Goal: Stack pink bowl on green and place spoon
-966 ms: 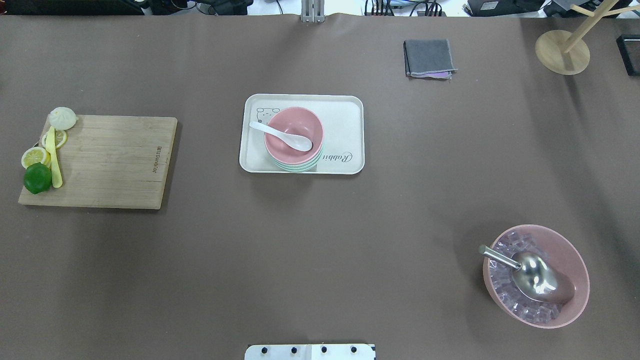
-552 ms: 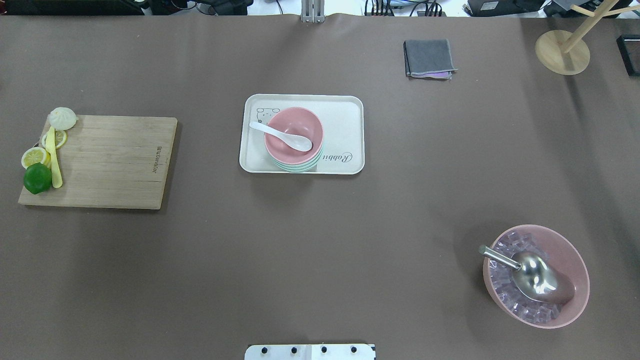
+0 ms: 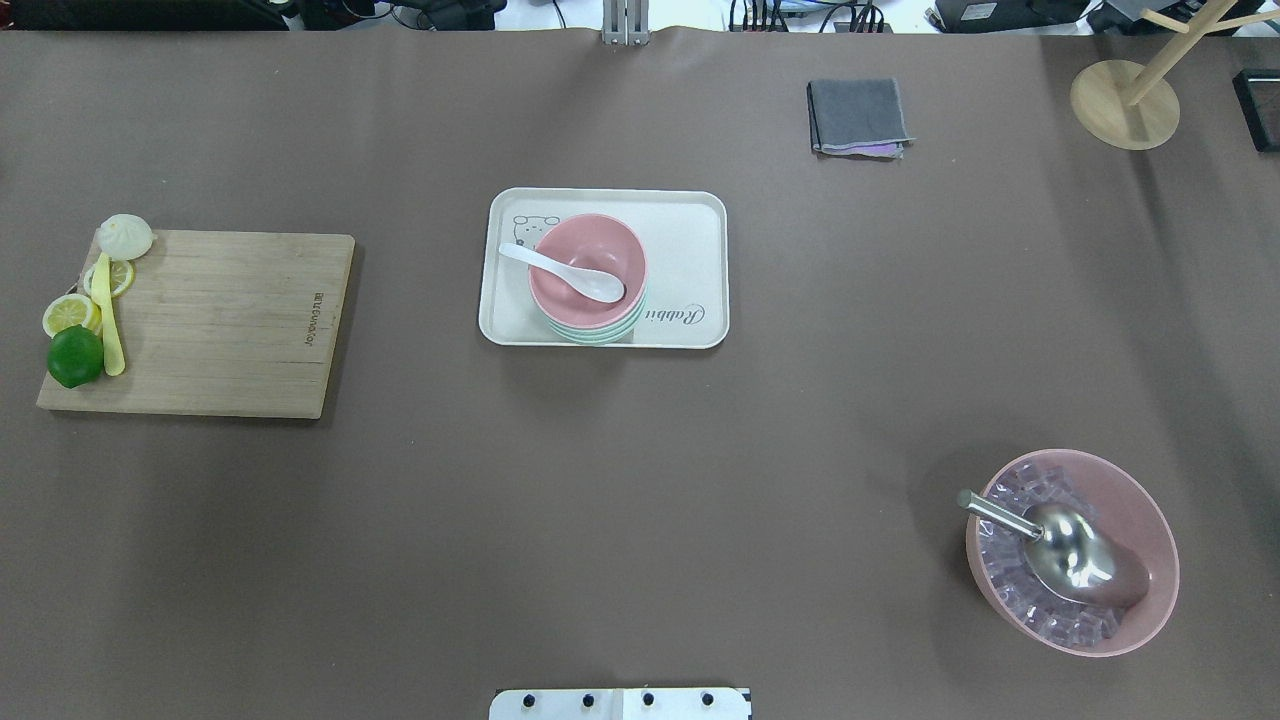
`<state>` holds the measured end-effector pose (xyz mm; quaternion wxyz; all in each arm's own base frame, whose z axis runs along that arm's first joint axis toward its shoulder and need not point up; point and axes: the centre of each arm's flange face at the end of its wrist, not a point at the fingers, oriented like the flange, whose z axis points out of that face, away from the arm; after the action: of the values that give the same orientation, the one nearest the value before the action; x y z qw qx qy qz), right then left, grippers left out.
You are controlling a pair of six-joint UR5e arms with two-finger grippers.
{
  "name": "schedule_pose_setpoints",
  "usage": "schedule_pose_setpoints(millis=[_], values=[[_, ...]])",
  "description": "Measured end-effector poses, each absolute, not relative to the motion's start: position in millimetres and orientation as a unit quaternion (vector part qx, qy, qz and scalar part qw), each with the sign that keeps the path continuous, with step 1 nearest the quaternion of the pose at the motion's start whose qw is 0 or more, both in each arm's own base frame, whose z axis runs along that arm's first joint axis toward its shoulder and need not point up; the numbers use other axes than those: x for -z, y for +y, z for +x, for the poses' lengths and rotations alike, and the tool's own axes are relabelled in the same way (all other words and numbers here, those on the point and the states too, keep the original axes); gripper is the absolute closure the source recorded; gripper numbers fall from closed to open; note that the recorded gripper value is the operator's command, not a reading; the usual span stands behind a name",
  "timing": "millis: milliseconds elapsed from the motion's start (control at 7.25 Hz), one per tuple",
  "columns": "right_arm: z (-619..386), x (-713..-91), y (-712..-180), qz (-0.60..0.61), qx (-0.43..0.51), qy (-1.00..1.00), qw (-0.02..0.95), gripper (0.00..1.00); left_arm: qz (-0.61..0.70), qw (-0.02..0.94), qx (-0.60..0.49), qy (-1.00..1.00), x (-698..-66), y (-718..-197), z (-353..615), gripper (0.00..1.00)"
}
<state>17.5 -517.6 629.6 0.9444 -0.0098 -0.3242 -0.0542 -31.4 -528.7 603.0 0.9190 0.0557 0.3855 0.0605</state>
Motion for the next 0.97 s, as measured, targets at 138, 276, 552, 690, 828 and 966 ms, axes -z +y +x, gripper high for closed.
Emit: schedule_pose_setpoints(millis=[138, 276, 552, 690, 828, 966], values=[[17.5, -627.6, -518.4, -0.008, 0.055, -0.324, 0.944, 0.0, 0.059, 0.919, -0.061, 0.386, -605.1, -528.0, -31.5, 0.02], [17.5, -626.8, -518.5, -0.007, 0.055, -0.324, 0.944, 0.0, 0.06, 0.918, -0.061, 0.386, -605.8, -527.7, -31.4, 0.02], [17.5, -626.6, -518.5, -0.007, 0.055, -0.324, 0.944, 0.0, 0.06, 0.918, -0.061, 0.388, -605.5, -527.5, -31.2, 0.02], [17.5, -625.6, -518.5, -0.006, 0.055, -0.324, 0.944, 0.0, 0.059, 0.918, -0.061, 0.388, -606.3, -527.6, -31.0, 0.02], [17.5, -623.7, -518.5, -0.004, 0.056, -0.324, 0.944, 0.0, 0.058, 0.918, -0.06, 0.389, -607.9, -527.8, -30.8, 0.02], [17.5, -622.6, -518.2, -0.003, 0.056, -0.324, 0.944, 0.0, 0.058, 0.918, -0.061, 0.389, -608.3, -527.9, -30.8, 0.02]])
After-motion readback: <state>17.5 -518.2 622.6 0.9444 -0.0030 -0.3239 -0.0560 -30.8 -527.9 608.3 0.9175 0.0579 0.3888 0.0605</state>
